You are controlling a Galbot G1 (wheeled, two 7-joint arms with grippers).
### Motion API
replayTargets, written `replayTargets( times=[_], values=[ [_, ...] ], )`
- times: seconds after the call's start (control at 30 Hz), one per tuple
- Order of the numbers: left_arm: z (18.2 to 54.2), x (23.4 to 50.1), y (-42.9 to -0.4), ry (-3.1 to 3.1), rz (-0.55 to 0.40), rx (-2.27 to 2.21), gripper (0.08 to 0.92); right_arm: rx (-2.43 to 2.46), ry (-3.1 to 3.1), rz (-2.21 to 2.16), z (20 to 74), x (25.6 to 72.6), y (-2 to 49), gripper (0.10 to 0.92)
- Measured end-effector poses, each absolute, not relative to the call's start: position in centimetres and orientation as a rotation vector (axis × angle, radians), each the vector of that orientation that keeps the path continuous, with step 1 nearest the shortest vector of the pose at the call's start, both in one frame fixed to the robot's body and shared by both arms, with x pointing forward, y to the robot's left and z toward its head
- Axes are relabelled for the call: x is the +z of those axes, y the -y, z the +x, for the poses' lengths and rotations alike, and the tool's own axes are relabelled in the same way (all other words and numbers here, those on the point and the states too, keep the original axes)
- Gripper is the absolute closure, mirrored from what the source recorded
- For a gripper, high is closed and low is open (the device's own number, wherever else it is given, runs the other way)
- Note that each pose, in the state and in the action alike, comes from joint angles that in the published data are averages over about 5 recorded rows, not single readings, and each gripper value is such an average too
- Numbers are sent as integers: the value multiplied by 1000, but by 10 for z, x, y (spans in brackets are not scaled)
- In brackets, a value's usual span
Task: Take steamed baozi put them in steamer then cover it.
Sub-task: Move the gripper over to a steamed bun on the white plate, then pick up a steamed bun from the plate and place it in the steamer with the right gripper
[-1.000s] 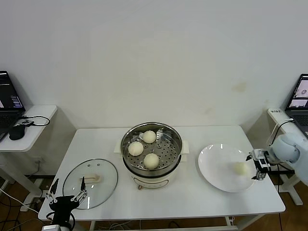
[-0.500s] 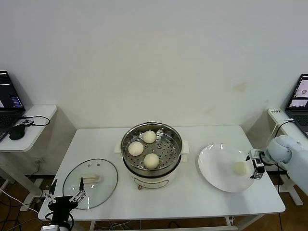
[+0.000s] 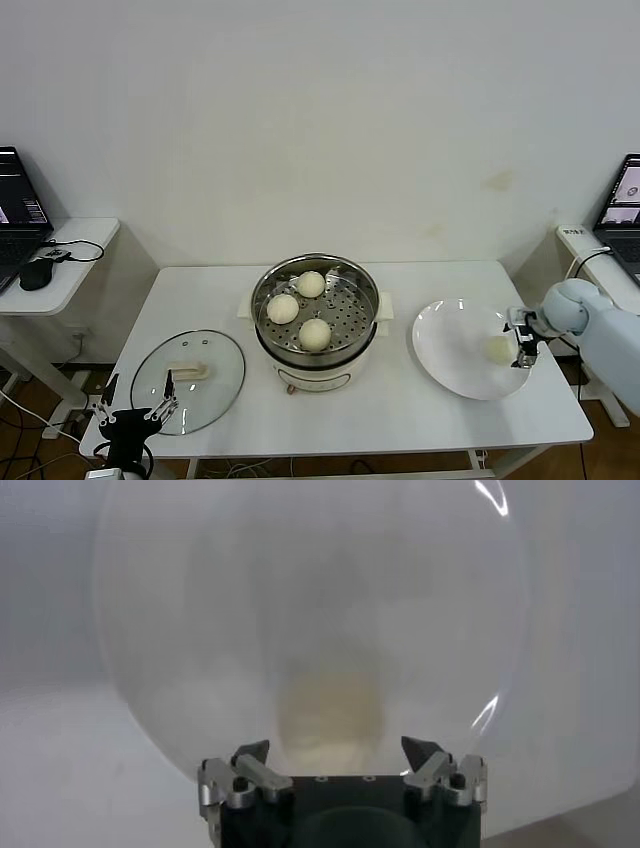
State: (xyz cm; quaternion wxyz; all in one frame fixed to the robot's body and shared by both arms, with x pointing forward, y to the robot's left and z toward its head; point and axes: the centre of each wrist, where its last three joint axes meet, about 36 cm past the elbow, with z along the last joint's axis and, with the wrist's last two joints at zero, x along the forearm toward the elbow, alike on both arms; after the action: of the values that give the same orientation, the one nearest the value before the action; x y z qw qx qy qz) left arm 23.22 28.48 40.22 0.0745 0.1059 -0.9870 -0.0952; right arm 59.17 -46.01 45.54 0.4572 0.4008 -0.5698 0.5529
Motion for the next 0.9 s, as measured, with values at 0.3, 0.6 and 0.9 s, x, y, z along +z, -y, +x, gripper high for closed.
replayTargets(
  times=[0.3, 0.6, 0.9],
  values=[
    [231, 403, -284, 2963, 318, -284, 177, 1362, 1395, 993, 593, 449, 455, 373],
    [232, 403, -284, 2964, 319, -283, 177, 1363, 1392, 995, 594, 455, 455, 462],
    [234, 406, -282, 2978, 312, -282, 177, 1380, 1417, 987, 600, 492, 453, 468]
  ],
)
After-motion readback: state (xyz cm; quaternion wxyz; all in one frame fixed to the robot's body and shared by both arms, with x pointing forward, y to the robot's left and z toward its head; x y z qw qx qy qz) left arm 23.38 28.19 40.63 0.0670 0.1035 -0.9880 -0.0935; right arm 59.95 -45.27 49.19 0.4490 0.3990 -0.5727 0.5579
